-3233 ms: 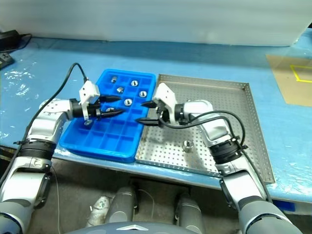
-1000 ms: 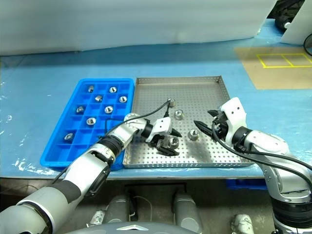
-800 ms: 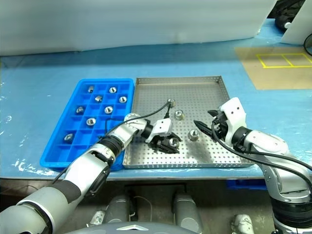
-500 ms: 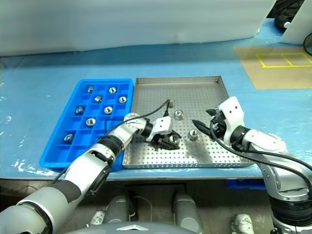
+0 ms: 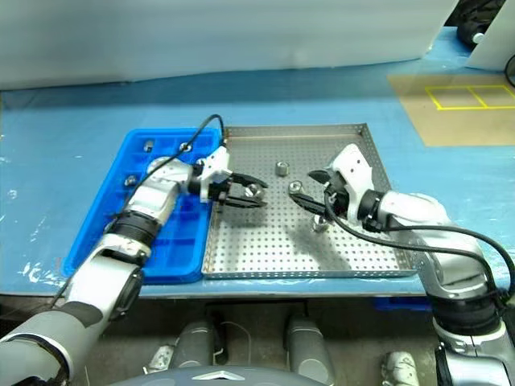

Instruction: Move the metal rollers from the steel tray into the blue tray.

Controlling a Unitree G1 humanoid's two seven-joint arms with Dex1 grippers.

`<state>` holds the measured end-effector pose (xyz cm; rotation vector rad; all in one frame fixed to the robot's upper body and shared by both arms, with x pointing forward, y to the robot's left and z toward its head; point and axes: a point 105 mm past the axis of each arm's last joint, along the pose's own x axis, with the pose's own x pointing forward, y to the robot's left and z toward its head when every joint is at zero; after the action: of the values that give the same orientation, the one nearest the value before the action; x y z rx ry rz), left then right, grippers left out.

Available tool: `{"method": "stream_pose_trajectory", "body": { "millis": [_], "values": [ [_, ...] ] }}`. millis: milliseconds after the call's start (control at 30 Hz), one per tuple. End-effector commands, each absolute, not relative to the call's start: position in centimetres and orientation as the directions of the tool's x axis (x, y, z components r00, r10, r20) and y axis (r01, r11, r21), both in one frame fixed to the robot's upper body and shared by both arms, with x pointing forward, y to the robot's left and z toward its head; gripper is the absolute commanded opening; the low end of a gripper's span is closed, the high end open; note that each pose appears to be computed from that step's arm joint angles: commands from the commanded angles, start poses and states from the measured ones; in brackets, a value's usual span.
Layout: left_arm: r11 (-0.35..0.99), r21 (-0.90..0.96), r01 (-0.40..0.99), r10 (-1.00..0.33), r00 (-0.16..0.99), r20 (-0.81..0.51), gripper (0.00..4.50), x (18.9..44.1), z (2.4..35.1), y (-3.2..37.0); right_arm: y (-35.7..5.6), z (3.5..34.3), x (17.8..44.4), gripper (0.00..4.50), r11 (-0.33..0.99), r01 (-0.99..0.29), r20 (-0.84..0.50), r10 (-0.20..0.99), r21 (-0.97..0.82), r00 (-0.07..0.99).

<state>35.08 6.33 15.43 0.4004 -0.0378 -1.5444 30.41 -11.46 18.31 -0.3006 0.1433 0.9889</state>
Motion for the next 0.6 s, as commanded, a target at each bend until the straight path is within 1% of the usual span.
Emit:
{"method": "stream_pose_trajectory", "body": {
  "millis": [33,133,200,300,500,600],
  "values": [
    [0.032,0.366,0.93,-0.977,0.106,-0.184,1.74,35.4,18.6,8.2,-8.7,19.0,30.9,3.4,0.382,-0.899,-0.238,0.873,-0.213,0.427],
    [0.146,0.395,0.907,-0.958,0.23,-0.174,1.74,35.6,19.1,11.0,-5.9,18.5,31.7,3.4,0.268,-0.937,-0.249,0.914,-0.226,0.321],
    [0.187,0.399,0.898,-0.944,0.277,-0.181,1.74,35.4,18.8,12.0,-4.8,18.5,31.9,3.4,0.223,-0.947,-0.249,0.928,-0.23,0.279],
    [0.275,0.405,0.872,-0.897,0.384,-0.218,1.74,35.2,17.3,14.8,-3.5,18.1,32.0,3.4,0.155,-0.961,-0.257,0.943,-0.229,0.213],
    [0.389,0.39,0.835,-0.832,0.5,-0.241,1.74,33.9,16.5,18.4,-2.9,17.6,32.4,3.4,0.09,-0.968,-0.273,0.949,-0.233,0.154],
    [0.431,0.374,0.821,-0.797,0.541,-0.269,1.74,32.5,15.7,20.4,-2.4,17.7,32.6,3.4,0.073,-0.969,-0.27,0.953,-0.237,0.138]
  ]
}}
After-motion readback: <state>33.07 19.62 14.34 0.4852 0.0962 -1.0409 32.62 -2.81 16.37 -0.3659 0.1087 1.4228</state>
